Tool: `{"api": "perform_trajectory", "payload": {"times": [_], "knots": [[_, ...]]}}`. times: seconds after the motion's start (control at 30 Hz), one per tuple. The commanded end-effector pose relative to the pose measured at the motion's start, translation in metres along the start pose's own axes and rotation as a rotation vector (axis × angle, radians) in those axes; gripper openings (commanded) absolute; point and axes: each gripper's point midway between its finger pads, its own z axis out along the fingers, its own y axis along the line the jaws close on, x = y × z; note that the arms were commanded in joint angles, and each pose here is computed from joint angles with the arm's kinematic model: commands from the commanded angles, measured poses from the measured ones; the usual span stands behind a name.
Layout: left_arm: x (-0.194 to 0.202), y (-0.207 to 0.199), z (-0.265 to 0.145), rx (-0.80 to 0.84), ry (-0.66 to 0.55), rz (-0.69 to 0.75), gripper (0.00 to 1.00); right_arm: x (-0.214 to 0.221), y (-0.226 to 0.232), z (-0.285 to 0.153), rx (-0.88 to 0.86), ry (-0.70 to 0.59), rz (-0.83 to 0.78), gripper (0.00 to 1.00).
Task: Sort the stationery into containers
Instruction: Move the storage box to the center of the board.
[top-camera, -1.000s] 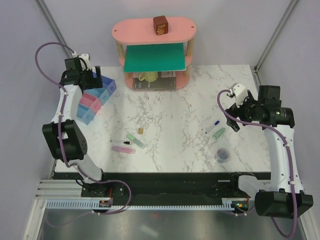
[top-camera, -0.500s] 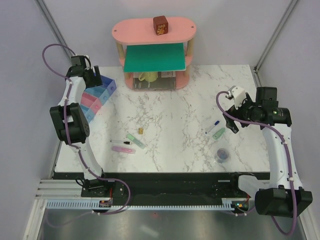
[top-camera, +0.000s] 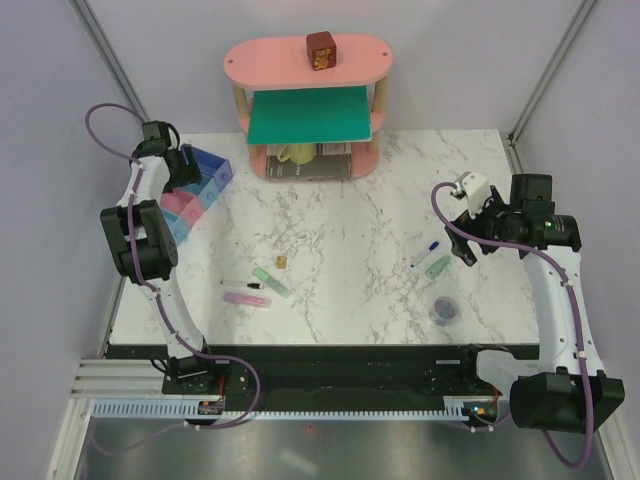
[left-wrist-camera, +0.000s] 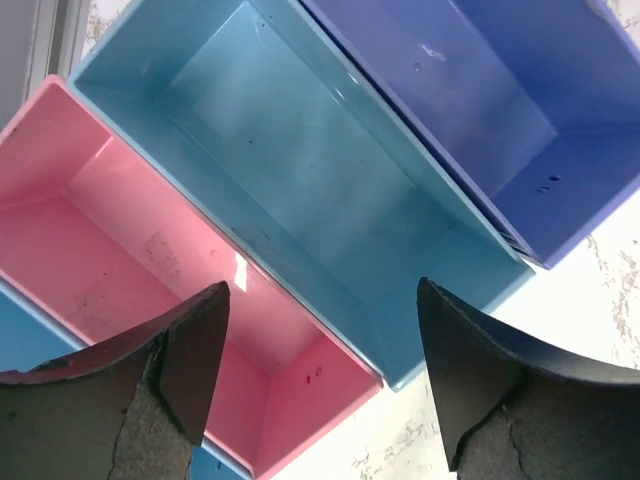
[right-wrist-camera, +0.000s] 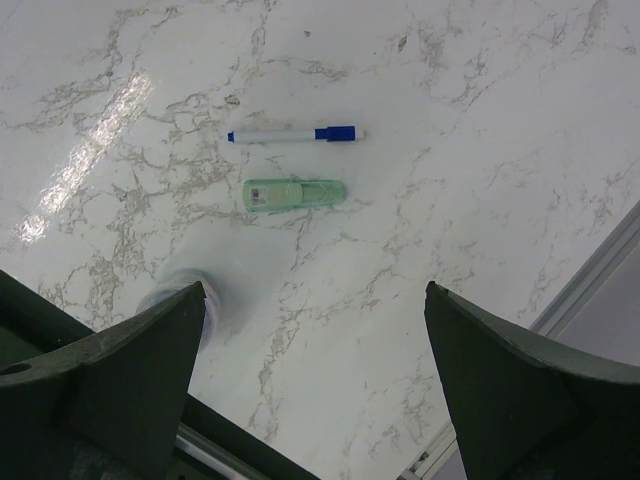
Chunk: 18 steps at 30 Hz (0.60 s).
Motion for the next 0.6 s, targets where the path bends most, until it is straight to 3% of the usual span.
{"api": "perform_trajectory", "payload": {"times": [0.0, 0.27, 0.57], "knots": [[0.010, -0.003, 0.013, 0.018, 0.037, -0.034, 0.81, -0.008, -0.007, -0.002, 0.026, -0.025, -0.020, 0.98], [0.018, -0.002, 0.031, 0.019, 0.062, -0.015, 0.72, -0.005, -0.006, -0.002, 0.029, -0.017, -0.013, 0.98], [0.037, -0.007, 0.028, 0.063, 0.087, 0.067, 0.42, -0.006, -0.006, -0.002, 0.030, -0.018, -0.008, 0.98]]}}
